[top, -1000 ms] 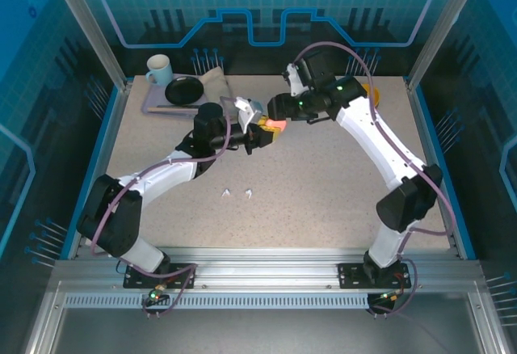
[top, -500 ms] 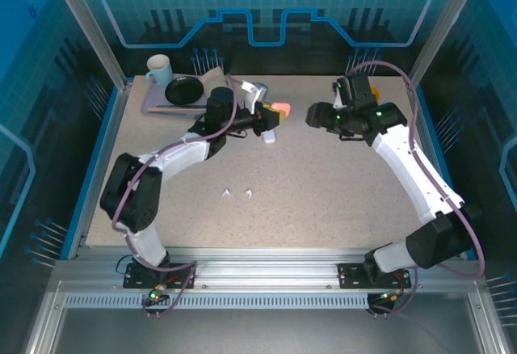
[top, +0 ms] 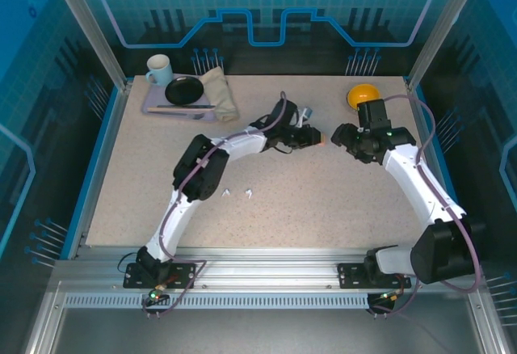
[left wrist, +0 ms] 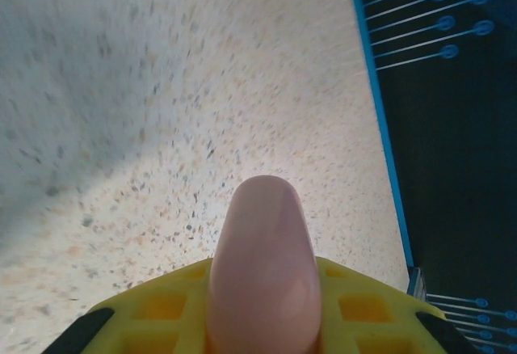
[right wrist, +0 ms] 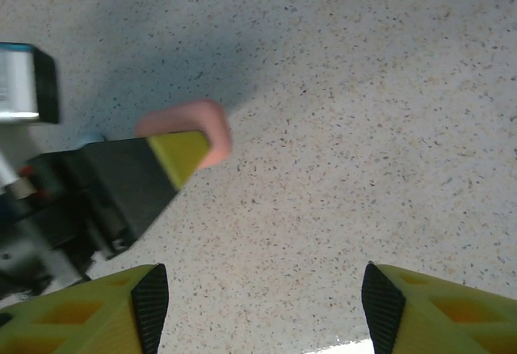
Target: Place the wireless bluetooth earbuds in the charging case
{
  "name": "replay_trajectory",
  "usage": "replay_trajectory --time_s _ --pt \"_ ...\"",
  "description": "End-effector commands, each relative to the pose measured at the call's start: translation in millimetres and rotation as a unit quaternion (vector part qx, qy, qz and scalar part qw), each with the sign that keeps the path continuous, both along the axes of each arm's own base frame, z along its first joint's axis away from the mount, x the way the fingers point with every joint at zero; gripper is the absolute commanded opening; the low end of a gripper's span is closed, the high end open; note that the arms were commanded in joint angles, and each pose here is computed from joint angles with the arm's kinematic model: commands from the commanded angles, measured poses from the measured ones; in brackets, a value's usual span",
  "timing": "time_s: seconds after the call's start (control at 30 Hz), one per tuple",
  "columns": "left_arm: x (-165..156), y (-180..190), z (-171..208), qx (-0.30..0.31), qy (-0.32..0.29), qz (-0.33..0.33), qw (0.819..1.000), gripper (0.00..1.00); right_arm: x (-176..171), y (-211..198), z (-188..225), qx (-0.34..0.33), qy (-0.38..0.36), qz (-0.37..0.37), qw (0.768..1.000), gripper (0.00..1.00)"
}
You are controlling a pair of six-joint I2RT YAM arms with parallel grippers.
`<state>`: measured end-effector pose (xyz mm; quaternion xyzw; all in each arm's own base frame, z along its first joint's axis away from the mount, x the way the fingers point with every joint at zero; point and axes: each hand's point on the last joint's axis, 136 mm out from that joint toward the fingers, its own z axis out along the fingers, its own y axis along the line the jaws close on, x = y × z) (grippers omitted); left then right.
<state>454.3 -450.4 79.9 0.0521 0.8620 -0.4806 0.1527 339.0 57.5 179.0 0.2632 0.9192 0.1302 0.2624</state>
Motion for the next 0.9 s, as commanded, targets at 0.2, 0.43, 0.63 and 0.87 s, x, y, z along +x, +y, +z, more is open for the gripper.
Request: replay_trajectory --time_s 0.2,0.43,0.63,0.87 --pt "5.2 12.1 -49.0 0.072 0.133 0.090 0.984 0.30 -6.3 -9.7 4.8 0.010 -0.017 -0.033 0.999 0.68" --pt "4.4 20.4 -30.4 0.105 0.121 0.085 0.983 0.93 -12.8 -12.2 14.5 0.005 -0.029 -0.031 0.999 0.69" --pt "-1.7 38.2 23.3 0.135 0.076 0.077 0.985 0.99 -22.5 -13.9 27.2 0.006 -0.043 -0.030 0.999 0.70" --pt "-21.8 87.3 109.8 0.153 -0.016 0.101 0.983 0.99 -24.1 3.1 26.2 0.003 -0.040 0.006 0.999 0.71"
